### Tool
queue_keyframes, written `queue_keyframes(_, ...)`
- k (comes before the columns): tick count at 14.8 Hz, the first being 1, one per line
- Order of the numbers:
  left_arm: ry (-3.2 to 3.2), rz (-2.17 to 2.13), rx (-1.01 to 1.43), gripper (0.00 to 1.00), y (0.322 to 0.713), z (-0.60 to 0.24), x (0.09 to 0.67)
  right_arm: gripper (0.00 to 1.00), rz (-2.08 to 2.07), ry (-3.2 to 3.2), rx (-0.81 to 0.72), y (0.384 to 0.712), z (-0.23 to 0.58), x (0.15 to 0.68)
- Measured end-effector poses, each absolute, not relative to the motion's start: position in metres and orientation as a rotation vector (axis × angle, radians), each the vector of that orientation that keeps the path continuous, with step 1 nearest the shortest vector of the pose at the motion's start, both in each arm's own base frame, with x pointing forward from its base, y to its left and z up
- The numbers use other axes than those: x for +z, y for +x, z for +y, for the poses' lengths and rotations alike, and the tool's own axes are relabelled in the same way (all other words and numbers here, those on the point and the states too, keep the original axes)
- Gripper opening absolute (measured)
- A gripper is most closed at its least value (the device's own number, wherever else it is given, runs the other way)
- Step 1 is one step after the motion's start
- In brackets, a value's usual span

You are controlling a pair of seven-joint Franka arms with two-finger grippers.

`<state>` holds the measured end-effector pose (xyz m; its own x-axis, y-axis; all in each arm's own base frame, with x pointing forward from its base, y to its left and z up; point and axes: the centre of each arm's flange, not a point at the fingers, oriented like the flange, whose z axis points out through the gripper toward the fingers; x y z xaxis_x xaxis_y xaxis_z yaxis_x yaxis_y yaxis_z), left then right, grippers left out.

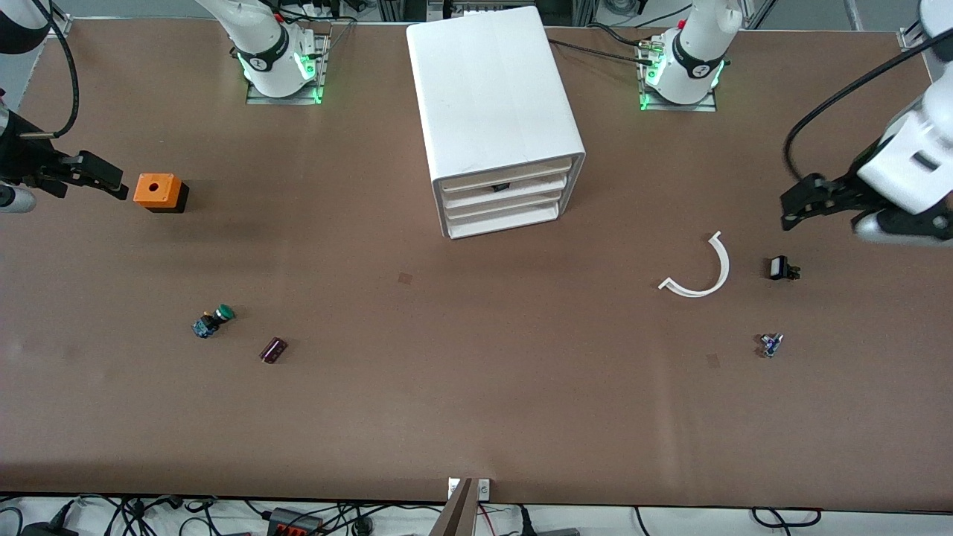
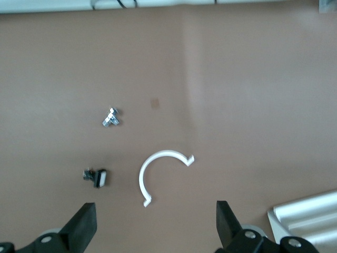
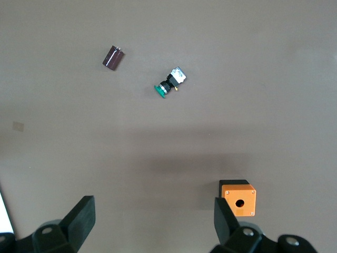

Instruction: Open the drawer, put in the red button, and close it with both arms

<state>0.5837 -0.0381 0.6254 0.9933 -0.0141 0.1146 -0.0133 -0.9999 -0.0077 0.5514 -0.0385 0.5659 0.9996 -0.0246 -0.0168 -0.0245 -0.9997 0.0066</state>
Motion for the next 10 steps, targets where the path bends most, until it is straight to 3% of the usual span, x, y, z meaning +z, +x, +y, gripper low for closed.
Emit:
queue_keyframes(4,-3.13,-0.004,-0.171,1.0,0.555,-0.027,0.622,1.0,-0.038,3.135,-0.024,0.551,-0.039,0.567)
queue_keyframes(10,-3.133,0.011,-0.005,1.0,0.564,-0.032,0.576,1.0,-0.037,3.135,-0.007,0.55,-0.038,0.571)
